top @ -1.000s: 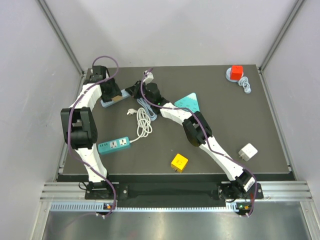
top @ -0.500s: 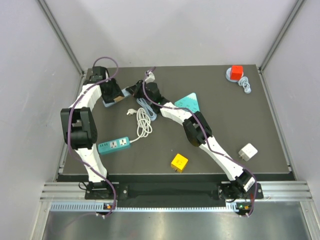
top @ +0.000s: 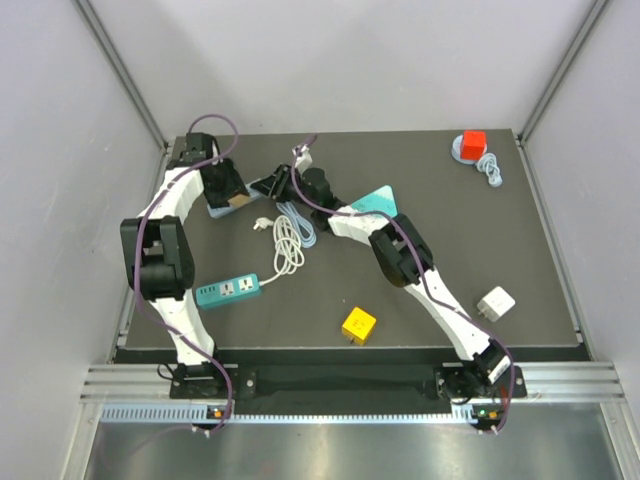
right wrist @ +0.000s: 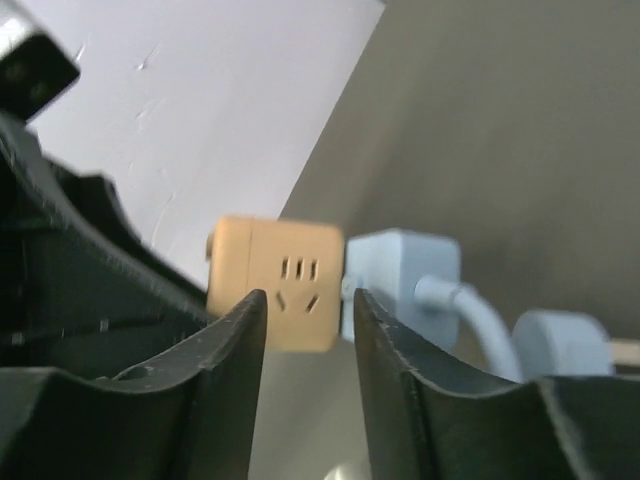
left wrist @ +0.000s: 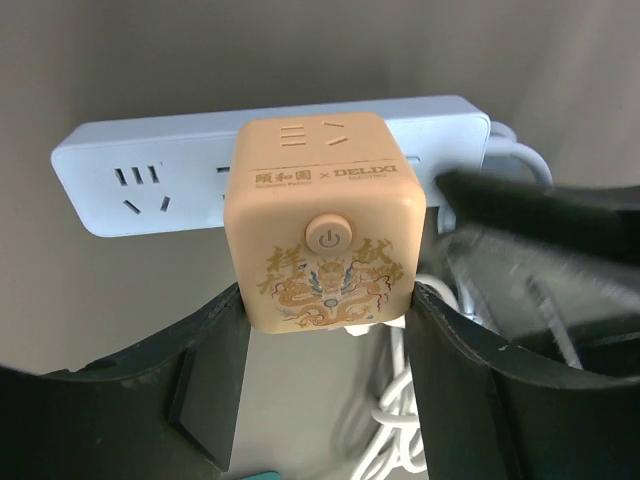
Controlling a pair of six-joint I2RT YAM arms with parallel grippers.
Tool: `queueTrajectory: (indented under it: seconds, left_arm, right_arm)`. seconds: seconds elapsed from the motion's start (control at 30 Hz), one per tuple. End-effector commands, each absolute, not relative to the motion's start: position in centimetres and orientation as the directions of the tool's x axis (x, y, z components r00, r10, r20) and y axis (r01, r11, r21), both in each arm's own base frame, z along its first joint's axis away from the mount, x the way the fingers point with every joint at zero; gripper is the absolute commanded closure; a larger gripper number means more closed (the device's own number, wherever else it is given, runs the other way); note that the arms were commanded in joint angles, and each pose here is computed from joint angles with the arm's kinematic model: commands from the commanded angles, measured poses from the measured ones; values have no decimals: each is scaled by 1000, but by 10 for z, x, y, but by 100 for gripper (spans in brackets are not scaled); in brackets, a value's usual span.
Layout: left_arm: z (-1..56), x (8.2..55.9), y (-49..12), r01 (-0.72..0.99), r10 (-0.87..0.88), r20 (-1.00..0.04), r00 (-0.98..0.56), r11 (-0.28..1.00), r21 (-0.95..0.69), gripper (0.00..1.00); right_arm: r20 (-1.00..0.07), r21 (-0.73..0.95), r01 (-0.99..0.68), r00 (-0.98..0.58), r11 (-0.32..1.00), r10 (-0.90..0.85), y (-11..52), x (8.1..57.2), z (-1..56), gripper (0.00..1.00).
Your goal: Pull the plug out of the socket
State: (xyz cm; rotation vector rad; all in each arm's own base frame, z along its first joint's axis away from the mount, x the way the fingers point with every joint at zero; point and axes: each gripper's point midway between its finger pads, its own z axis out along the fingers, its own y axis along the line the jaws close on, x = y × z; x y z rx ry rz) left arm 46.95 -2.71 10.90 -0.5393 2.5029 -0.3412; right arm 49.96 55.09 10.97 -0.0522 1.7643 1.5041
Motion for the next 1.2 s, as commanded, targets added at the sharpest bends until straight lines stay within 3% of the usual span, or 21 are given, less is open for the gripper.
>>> queueTrajectory:
  seconds: [0.0, 0.2, 0.37, 0.53, 0.9, 1.17]
  left_arm:
    - [186, 483, -45, -174, -414, -584, -698, 889, -423, 100]
    - [194, 487, -42, -179, -420, -597, -683, 889, -421, 100]
    - [198, 483, -40, -179, -411, -605, -682, 896, -407, 100]
    - [204, 483, -36, -178, -410, -623, -666, 898, -402, 100]
    - [200, 471, -50, -144, -426, -582, -693, 873, -467, 100]
    - [200, 460, -59, -129, -440, -557, -704, 851, -509, 100]
  right_arm:
    - [-622, 767, -613, -642, 188, 448, 546, 478, 167, 58]
    - [-575, 805, -573, -687, 155, 444, 544, 469, 168, 52]
    - [-552, 831, -503, -693, 237, 463, 532, 479, 153, 49]
    - [-501, 861, -475, -727, 183, 470, 533, 466, 156, 48]
    - [-507, 851, -494, -682, 180, 528, 522, 479, 165, 39]
    - [-469, 882, -396, -681, 256, 562, 525, 492, 133, 36]
